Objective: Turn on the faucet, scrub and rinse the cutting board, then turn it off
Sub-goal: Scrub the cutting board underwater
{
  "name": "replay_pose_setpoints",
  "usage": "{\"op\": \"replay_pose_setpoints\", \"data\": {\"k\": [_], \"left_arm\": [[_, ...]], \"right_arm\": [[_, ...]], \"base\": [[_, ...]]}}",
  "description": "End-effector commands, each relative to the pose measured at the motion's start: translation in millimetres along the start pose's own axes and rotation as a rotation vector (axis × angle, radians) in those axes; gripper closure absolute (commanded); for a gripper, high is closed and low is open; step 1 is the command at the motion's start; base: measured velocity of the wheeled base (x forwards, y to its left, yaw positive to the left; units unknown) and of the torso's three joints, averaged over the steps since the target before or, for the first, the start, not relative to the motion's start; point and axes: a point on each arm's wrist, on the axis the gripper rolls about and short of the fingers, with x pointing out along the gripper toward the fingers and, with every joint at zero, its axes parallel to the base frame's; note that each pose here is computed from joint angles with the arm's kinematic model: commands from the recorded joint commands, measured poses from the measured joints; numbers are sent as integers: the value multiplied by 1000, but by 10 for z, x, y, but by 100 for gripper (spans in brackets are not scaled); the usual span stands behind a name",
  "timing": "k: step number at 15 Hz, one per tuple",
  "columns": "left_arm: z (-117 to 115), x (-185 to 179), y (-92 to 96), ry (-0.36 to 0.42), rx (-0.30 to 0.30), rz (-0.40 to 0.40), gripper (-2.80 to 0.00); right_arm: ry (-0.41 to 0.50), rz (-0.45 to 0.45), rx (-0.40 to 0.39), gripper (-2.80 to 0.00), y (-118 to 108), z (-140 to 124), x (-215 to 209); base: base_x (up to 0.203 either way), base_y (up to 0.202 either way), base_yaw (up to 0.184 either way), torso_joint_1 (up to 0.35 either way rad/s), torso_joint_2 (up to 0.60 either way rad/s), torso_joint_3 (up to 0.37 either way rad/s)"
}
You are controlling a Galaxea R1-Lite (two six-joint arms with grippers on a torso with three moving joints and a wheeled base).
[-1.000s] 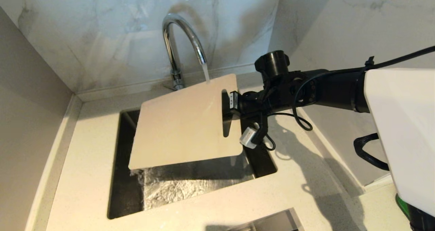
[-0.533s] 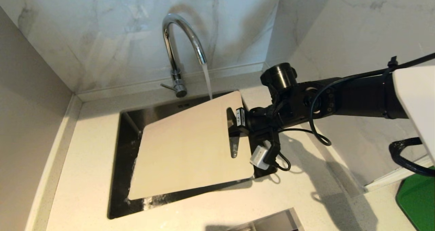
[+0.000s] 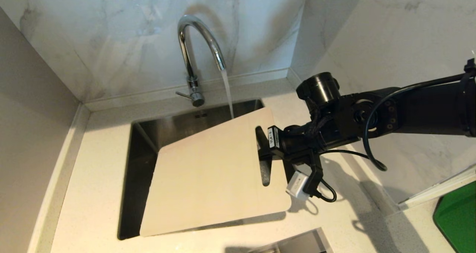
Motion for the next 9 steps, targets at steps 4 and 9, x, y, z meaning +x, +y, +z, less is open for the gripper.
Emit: {"op": "replay_pose_setpoints", "data": {"k": [4,9], "left_arm": [[1,1,0,0,-1,-1,0],[1,1,0,0,-1,1,0]], "right_arm": [[39,129,26,0,89,120,-224],[17,178,42,0,109,156,-260]], "base": [[0,0,0,0,0,0],[0,0,0,0,0,0]]}}
